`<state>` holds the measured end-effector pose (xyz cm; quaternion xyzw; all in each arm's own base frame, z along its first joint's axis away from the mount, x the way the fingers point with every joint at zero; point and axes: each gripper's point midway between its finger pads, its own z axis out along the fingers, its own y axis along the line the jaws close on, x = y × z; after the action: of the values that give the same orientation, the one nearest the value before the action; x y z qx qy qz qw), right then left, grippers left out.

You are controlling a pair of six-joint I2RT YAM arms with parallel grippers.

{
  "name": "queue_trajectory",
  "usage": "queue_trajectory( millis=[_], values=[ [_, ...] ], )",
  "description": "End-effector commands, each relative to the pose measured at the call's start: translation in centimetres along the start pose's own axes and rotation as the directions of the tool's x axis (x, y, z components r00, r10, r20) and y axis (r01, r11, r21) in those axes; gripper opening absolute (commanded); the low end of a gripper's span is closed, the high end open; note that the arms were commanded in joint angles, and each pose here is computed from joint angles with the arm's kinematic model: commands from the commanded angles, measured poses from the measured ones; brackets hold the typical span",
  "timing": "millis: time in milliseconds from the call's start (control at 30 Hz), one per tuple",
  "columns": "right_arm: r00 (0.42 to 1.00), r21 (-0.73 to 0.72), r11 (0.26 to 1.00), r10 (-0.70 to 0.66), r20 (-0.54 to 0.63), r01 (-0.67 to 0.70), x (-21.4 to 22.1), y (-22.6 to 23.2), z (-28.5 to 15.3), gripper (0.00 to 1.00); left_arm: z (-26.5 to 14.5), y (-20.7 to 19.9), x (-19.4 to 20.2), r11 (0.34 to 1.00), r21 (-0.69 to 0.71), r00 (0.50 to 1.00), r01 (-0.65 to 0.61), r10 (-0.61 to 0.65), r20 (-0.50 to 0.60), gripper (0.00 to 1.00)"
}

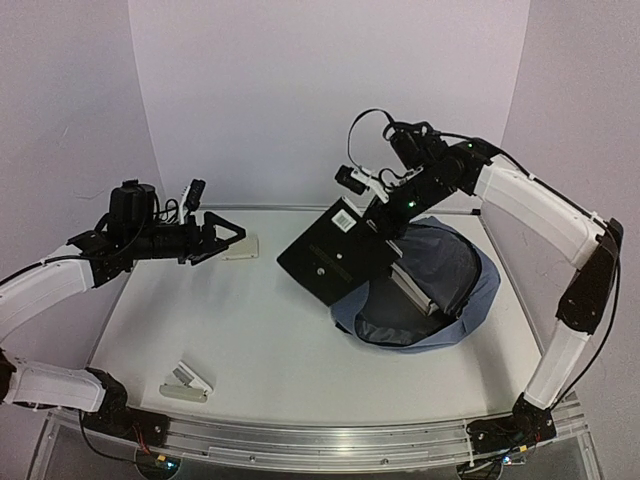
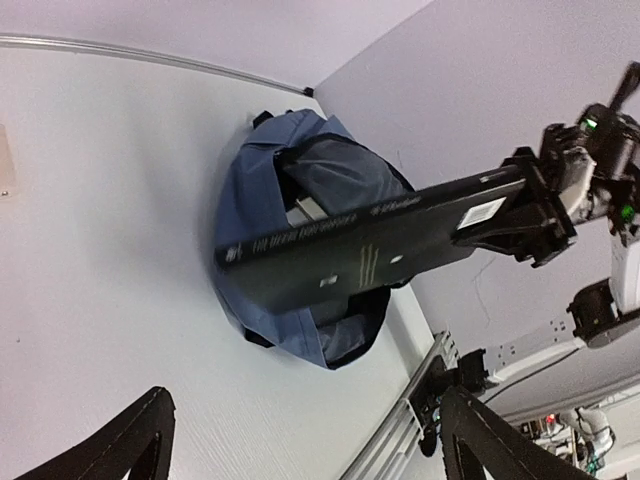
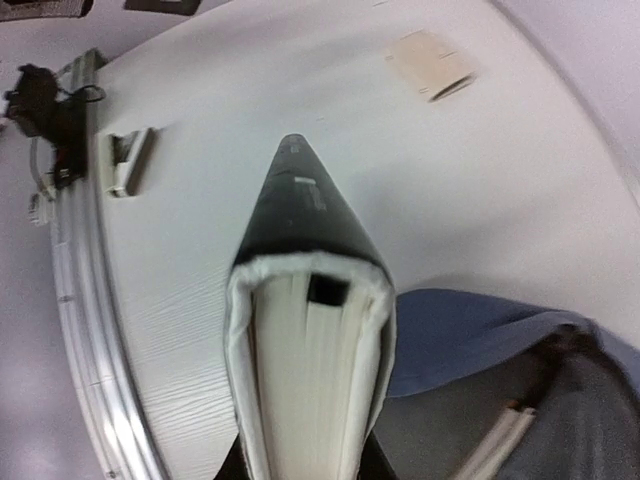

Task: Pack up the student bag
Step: Pick up the stationery from the center of the board.

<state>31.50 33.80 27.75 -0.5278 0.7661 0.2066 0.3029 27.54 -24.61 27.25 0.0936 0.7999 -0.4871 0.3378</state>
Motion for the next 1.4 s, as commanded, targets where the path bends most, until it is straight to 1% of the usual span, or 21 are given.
queue_trajectory(
  millis=[0, 67, 100, 133, 167, 233, 300, 333, 367, 400, 533, 567, 600, 667, 733, 833, 1000, 1167, 1233, 1267, 1367],
  values=[
    [0.932, 0.491, 0.85, -0.315, 0.179, 0.193, -9.7, -4.3, -7.7, 0.0, -0.2, 0.0, -3.4, 0.991, -0.022, 0.985, 0.13, -0.126, 0.116, 0.93],
    [0.906, 0.604, 0.754, -0.406, 0.12, 0.257, -10.4, -4.3, -7.5, 0.0, -0.4, 0.0, -4.5, 0.986, -0.042, 0.977, 0.163, -0.155, 0.147, 0.94],
    [0.899, 0.662, 0.688, -0.435, 0.049, 0.297, -9.8, -4.7, -6.8, 0.0, -0.6, 0.0, -4.9, 0.984, -0.044, 0.973, 0.175, -0.166, 0.159, 0.94],
    [0.889, 0.707, 0.63, -0.457, 0.004, 0.321, -9.7, -4.9, -6.3, 0.0, -0.7, 0.0, -5.3, 0.981, -0.048, 0.968, 0.186, -0.175, 0.177, 0.95],
    [0.881, 0.747, 0.573, -0.472, -0.034, 0.336, -9.7, -4.9, -5.9, 0.0, -0.9, 0.1, -5.6, 0.979, -0.049, 0.963, 0.199, -0.186, 0.194, 0.96],
    [0.859, 0.834, 0.442, -0.507, -0.072, 0.331, -10.3, -5.0, -5.5, 0.0, -1.1, 0.4, -6.0, 0.973, -0.043, 0.951, 0.227, -0.212, 0.227, 0.96],
    [0.804, 0.879, 0.29, -0.573, -0.157, 0.378, -10.4, -3.9, -4.7, 0.0, -1.2, 0.7, -6.5, 0.97, -0.035, 0.94, 0.242, -0.225, 0.257, 0.98],
    [0.783, 0.901, 0.243, -0.604, -0.148, 0.358, -11.0, -2.9, -4.7, 0.0, -1.2, 0.8, -6.6, 0.968, -0.029, 0.936, 0.248, -0.232, 0.266, 0.98],
    [0.745, 0.9, 0.192, -0.641, -0.187, 0.391, -10.7, -1.8, -3.8, 0.0, -0.8, 0.6, -7.0, 0.97, -0.008, 0.936, 0.242, -0.231, 0.265, 0.99],
    [0.712, 0.9, 0.156, -0.672, -0.205, 0.406, -10.7, -0.5, -3.2, 0.0, -0.4, 0.6, -7.1, 0.97, 0.007, 0.937, 0.242, -0.235, 0.257, 1.0],
    [0.622, 0.91, 0.062, -0.749, -0.229, 0.41, -11.1, 3.6, -1.6, 0.0, 1.8, 0.7, -7.1, 0.956, 0.08, 0.935, 0.282, -0.293, 0.202, 1.0],
    [0.598, 0.907, 0.03, -0.761, -0.251, 0.42, -11.1, 4.5, -1.1, 0.0, 2.4, 0.8, -7.0, 0.95, 0.107, 0.932, 0.295, -0.31, 0.185, 1.0],
    [0.578, 0.907, 0.004, -0.772, -0.265, 0.421, -11.1, 5.4, -0.7, 0.0, 2.9, 0.8, -6.9, 0.943, 0.13, 0.93, 0.307, -0.326, 0.169, 1.0],
    [0.556, 0.911, -0.051, -0.777, -0.293, 0.409, -11.2, 6.7, -0.3, 0.0, 3.5, 0.9, -6.5, 0.927, 0.173, 0.922, 0.332, -0.358, 0.146, 1.0],
    [0.547, 0.914, -0.085, -0.777, -0.31, 0.397, -11.3, 7.7, 0.1, 0.0, 3.6, 1.0, -6.2, 0.918, 0.189, 0.916, 0.348, -0.376, 0.141, 1.0],
    [0.517, 0.908, -0.133, -0.785, -0.34, 0.396, -11.0, 8.8, 0.8, 0.0, 3.4, 1.1, -5.8, 0.915, 0.194, 0.913, 0.353, -0.382, 0.14, 1.0],
    [0.494, 0.904, -0.185, -0.786, -0.371, 0.385, -10.9, 9.6, 1.6, 0.0, 2.9, 0.8, -5.3, 0.92, 0.205, 0.919, 0.334, -0.366, 0.143, 0.98],
    [0.483, 0.908, -0.189, -0.796, -0.364, 0.373, -10.5, 9.9, 2.3, 0.0, 2.2, -0.2, -5.2, 0.924, 0.247, 0.932, 0.29, -0.332, 0.147, 0.85],
    [0.476, 0.91, -0.19, -0.802, -0.36, 0.368, -10.1, 10.0, 2.3, 0.0, 1.8, -0.4, -5.3, 0.936, 0.235, 0.939, 0.263, -0.304, 0.159, 0.83],
    [0.464, 0.91, -0.191, -0.81, -0.358, 0.368, -9.8, 10.2, 2.4, 0.0, 1.6, -0.5, -5.3, 0.942, 0.223, 0.945, 0.25, -0.288, 0.158, 0.83],
    [0.405, 0.9, -0.199, -0.841, -0.36, 0.387, -8.2, 10.9, 2.6, 0.0, 1.5, -1.2, -5.0, 0.961, 0.187, 0.968, 0.204, -0.226, 0.108, 0.84]
  ],
)
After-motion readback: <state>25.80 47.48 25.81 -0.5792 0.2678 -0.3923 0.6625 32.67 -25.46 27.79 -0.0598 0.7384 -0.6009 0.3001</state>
